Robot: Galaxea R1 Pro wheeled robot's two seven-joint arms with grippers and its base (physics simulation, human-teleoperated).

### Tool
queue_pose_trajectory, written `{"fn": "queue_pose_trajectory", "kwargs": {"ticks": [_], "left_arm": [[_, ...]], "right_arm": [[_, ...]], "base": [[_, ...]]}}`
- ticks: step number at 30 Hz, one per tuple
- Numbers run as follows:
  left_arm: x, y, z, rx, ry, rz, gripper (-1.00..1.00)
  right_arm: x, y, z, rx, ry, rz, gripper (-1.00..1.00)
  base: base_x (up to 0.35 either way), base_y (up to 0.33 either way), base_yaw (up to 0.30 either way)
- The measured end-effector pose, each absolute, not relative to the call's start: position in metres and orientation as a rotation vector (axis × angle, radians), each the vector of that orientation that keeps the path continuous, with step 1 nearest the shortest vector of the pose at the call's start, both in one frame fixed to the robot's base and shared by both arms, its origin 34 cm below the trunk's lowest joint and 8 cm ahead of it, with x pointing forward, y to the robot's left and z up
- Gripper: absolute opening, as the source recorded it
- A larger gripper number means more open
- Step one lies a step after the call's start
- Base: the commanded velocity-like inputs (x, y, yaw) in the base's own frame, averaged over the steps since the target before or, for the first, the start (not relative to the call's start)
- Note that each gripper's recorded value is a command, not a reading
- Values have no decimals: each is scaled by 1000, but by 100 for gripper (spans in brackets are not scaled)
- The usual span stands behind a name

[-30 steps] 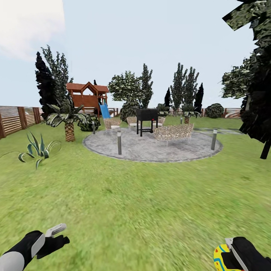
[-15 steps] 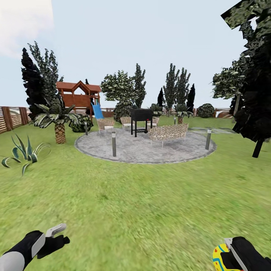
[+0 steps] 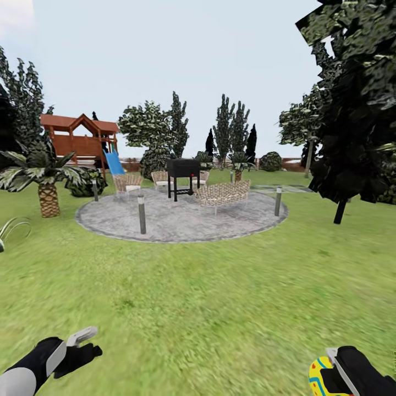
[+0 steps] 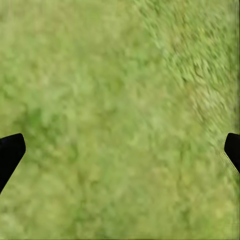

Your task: Take the three Easter eggs out of the wicker basket on the lawn in the garden, then place them on the lawn next to a single tree (choose any tree) so that all three eggs are next to the same tree and none are left in the basket.

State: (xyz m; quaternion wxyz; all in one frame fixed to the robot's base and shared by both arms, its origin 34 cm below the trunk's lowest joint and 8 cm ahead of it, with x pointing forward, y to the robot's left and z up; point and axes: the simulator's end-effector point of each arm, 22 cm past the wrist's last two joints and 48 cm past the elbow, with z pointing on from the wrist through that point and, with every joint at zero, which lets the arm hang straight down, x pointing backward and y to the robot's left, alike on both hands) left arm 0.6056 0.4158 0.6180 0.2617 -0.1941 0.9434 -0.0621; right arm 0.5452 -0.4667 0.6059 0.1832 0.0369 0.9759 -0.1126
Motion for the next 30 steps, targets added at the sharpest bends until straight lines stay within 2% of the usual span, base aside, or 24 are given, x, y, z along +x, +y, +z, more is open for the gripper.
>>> {"fn": "queue_pose_trajectory", "kwargs": {"ticks": [30], "left_arm": [[605,415,614,-525,2561,-166,100]], "right_arm": [[544,-465,602,98,2761,-319,-100]], "base": [[322,110,-282]]}}
